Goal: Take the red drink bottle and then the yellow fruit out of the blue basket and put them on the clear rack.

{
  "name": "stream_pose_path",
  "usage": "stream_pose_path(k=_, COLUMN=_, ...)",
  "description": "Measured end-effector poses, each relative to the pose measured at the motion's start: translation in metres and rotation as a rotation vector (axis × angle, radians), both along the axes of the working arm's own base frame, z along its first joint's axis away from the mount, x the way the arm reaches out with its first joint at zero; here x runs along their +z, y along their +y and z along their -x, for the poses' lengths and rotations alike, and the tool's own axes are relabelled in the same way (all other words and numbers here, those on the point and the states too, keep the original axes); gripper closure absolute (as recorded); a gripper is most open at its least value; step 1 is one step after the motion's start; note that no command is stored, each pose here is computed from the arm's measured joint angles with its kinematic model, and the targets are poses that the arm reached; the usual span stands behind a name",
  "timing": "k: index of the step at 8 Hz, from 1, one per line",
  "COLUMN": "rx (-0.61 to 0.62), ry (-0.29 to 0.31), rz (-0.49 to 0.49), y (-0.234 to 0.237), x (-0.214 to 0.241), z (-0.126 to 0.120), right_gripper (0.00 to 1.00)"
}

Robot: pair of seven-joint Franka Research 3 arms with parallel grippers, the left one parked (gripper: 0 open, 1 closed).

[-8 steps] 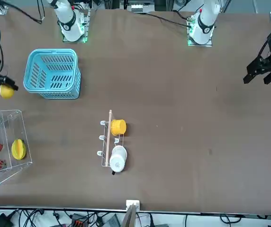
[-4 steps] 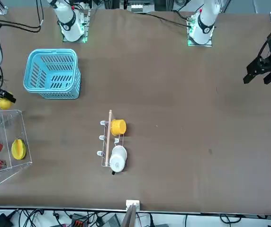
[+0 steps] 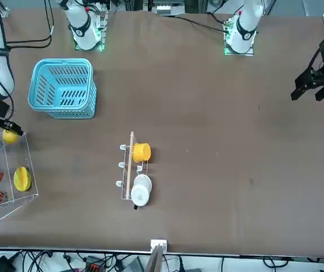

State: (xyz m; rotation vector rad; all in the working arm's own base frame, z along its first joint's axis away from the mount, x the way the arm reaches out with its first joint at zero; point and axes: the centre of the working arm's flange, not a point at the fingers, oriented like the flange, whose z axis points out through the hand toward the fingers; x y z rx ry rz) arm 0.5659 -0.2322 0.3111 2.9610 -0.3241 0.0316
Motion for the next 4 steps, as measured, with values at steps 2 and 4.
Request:
stream_pose_path(k=2, rx=0.05, ry=0.009, rz=0.047, y=-0.0007, x=-0.0111, z=-0.0047, right_gripper=0.18)
stream_pose_path(k=4, rx=0.086, ry=0.013, rz=0.076, y=0.0009, x=-0.017, z=-0.0081, right_gripper=0.18)
